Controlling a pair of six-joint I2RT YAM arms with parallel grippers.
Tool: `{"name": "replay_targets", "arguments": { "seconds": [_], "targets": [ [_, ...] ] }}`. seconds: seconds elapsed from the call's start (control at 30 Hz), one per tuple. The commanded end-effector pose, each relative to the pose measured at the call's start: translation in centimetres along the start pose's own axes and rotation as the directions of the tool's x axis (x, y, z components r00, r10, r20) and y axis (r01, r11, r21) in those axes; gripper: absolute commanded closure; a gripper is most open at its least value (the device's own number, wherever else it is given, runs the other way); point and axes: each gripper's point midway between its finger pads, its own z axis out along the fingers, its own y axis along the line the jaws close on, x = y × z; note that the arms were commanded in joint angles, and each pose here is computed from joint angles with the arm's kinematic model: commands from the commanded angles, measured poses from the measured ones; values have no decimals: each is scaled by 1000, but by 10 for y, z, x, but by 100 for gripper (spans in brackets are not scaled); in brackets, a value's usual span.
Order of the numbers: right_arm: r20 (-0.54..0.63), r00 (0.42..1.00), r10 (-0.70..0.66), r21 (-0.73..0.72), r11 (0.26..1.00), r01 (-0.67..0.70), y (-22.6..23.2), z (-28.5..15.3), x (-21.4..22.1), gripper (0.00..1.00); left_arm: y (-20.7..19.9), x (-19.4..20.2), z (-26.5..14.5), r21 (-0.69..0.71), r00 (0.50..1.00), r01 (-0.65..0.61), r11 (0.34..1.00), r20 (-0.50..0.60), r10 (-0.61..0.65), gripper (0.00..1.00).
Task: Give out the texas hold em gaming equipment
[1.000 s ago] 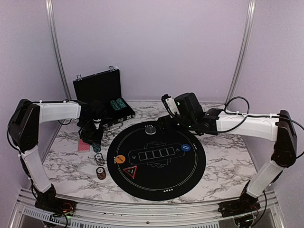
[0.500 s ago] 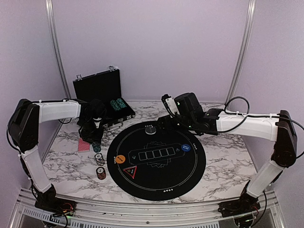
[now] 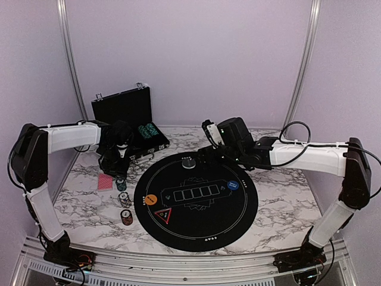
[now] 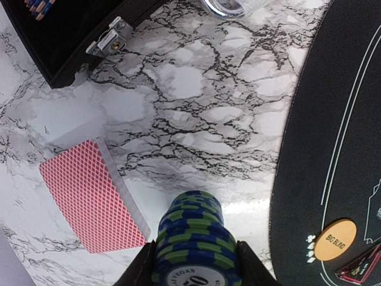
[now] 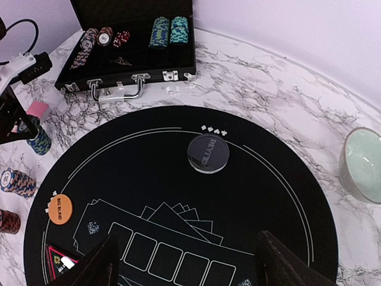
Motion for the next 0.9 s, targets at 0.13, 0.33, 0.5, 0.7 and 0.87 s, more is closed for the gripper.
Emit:
{"name": "replay_targets", "arguments": {
  "seconds": [0.13,0.33,0.5,0.7,0.87],
  "targets": [
    [23,999,28,38,999,-29,-9,-3,-13,24,-15,-5,-8,11,999,-47,999,-24,48,70],
    [12,996,88,62,994,-89,-34,-8,-4,25,-41,-15,-13,22,996,-88,996,-10,88,70],
    [3,989,146,83,986,-145,-59,-13,10,25,-66,-21,-13,32,992,-129,991,-10,130,71],
    [-8,983,184,126,975,-182,-85,-20,27,25,-108,-28,-15,73,985,-170,983,3,170,71],
    [-15,980,201,157,968,-196,-101,-26,39,25,-145,-29,-12,99,978,-209,973,7,210,71]
  ]
}}
